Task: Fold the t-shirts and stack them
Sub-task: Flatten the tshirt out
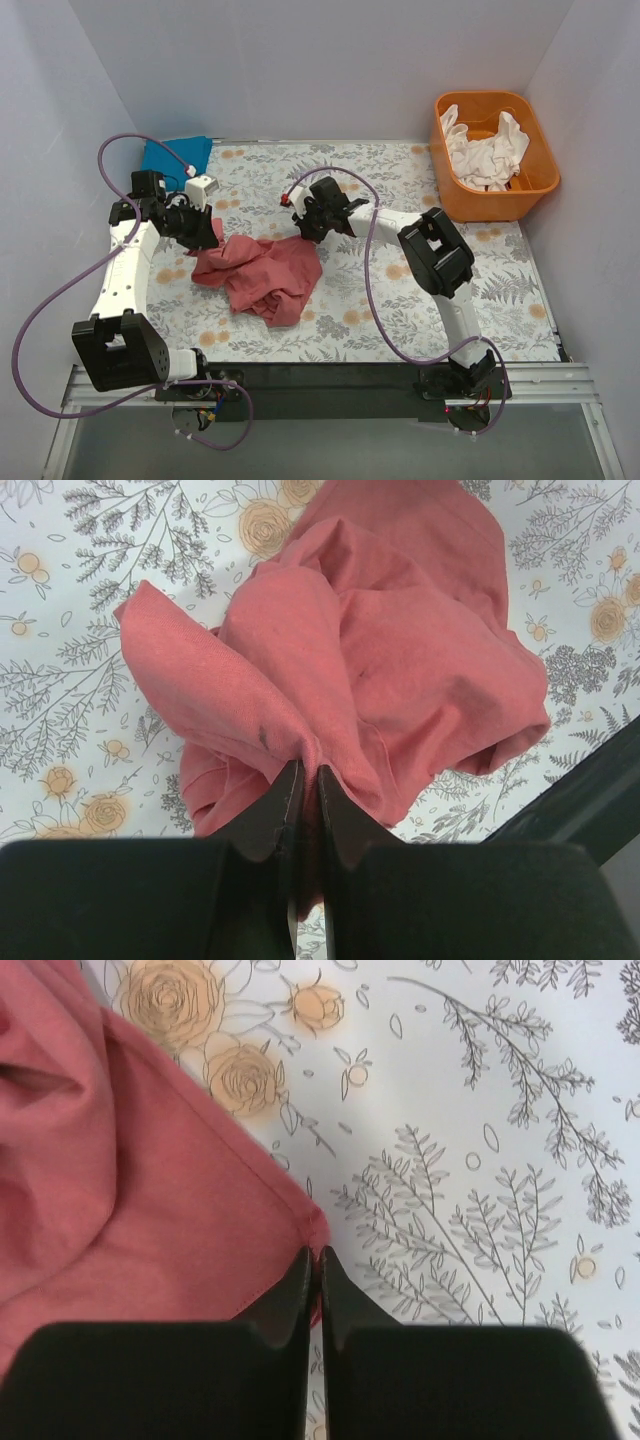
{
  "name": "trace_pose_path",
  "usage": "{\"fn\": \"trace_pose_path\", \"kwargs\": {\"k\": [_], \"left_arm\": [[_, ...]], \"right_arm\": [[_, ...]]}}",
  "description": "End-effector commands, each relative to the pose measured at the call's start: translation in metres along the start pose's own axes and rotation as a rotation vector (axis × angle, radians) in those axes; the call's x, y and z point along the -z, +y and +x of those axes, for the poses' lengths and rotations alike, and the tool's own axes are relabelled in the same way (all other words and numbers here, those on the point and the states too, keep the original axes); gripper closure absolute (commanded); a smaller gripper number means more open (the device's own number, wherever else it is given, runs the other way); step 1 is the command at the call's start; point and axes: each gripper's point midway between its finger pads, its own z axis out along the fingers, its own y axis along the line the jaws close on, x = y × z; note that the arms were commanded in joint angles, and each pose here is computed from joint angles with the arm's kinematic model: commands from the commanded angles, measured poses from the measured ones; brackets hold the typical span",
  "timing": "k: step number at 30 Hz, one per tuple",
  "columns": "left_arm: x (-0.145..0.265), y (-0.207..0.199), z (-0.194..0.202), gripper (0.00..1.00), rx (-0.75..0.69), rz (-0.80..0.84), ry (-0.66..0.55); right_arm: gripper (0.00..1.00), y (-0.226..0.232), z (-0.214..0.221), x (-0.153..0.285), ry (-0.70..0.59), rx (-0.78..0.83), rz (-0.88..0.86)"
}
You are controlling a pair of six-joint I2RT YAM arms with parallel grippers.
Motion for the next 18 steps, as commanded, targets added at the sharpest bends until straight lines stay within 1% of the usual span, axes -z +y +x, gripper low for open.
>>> {"fn": "trace_pose_path", "kwargs": {"k": [1,3,4,5,6,7,8,9,10,11,12,13,14,15,16,18], "left_arm": [[0.002,0.006,-0.011,1.00,-0.013,-0.033,-0.045],[0.000,0.007,-0.023,1.00,-0.014,-0.006,-0.082],[-0.005,0.008,-0.026,1.00,-0.009,0.013,-0.085],[-0.007,0.007,-0.032,1.00,0.006,0.029,-0.104],[-0.009,0.011,-0.040,1.00,0.003,0.025,-0.125],[-0.007,0.014,-0.050,1.00,-0.005,0.025,-0.142],[-0.013,0.017,-0.049,1.00,-0.011,0.045,-0.126],[-0.015,0.018,-0.049,1.00,-0.023,0.059,-0.115],[-0.015,0.019,-0.049,1.00,-0.053,0.069,-0.105],[-0.022,0.019,-0.041,1.00,-0.064,0.098,-0.073],[-0.024,0.018,-0.028,1.00,-0.137,0.121,-0.034],[-0.028,0.020,-0.019,1.00,-0.151,0.117,-0.004],[-0.038,0.023,0.006,1.00,-0.132,0.115,0.054],[-0.043,0.041,0.018,0.99,-0.169,0.039,0.089],[-0.052,0.046,0.051,0.96,-0.177,0.036,0.150],[-0.057,0.059,0.070,0.88,-0.229,-0.011,0.174]], "right_arm": [[0.99,0.000,0.052,0.023,0.169,0.018,0.061],[0.99,-0.003,0.053,0.042,0.166,0.003,0.065],[0.99,-0.016,0.041,0.065,0.132,-0.009,0.103],[0.99,-0.021,0.047,0.078,0.137,-0.027,0.116],[0.99,-0.039,0.053,0.098,0.133,-0.066,0.154],[0.99,-0.046,0.058,0.116,0.145,-0.094,0.170],[0.99,-0.051,0.054,0.142,0.128,-0.103,0.194],[0.99,-0.058,0.059,0.159,0.133,-0.117,0.211],[0.99,-0.067,0.079,0.182,0.175,-0.155,0.230],[0.99,-0.069,0.079,0.206,0.165,-0.140,0.258],[0.99,-0.069,0.106,0.218,0.220,-0.120,0.262],[0.99,-0.063,0.122,0.227,0.258,-0.115,0.257],[0.99,-0.056,0.132,0.243,0.289,-0.107,0.268],[0.99,-0.046,0.163,0.249,0.351,-0.100,0.247],[0.99,-0.041,0.169,0.257,0.362,-0.086,0.253],[0.99,-0.026,0.204,0.265,0.452,-0.063,0.237]]}}
